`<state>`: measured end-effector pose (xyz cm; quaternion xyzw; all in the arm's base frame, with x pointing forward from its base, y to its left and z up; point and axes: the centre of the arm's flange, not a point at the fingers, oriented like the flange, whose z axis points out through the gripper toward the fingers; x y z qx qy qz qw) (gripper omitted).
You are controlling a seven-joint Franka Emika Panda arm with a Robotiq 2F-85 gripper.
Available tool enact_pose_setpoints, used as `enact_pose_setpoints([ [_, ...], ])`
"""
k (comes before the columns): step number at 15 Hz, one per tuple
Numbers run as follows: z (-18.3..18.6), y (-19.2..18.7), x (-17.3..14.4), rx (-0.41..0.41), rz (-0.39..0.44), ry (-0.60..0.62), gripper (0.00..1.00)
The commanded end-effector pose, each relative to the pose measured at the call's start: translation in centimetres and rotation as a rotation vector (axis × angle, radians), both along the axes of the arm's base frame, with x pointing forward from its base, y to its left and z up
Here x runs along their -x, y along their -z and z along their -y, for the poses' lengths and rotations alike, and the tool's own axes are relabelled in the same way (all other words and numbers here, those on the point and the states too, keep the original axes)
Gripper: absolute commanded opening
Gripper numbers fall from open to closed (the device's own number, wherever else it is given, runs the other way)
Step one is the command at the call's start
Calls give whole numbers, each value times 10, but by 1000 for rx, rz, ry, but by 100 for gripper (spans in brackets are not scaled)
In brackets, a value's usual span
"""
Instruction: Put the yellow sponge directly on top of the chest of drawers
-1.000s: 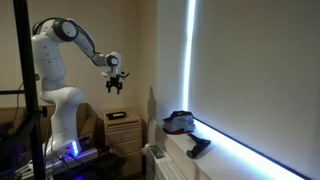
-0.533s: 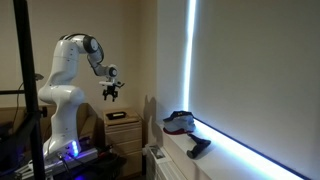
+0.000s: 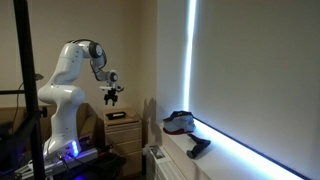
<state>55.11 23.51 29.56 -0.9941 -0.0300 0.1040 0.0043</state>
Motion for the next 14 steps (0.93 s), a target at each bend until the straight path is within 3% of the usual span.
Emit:
enact_pose_setpoints([
  [1,-44,39,-43,-36,28,199,100],
  [5,-69,48,-86,-73,97,416,100],
  [6,-55,43,-54,-58,72,328,100],
  [9,-60,47,-71,-63,90,388,100],
  [10,-56,59,-70,-6,87,360,100],
  [11,-57,69,-74,23,101,404,100],
  [14,-70,99,-97,-36,113,629,100],
])
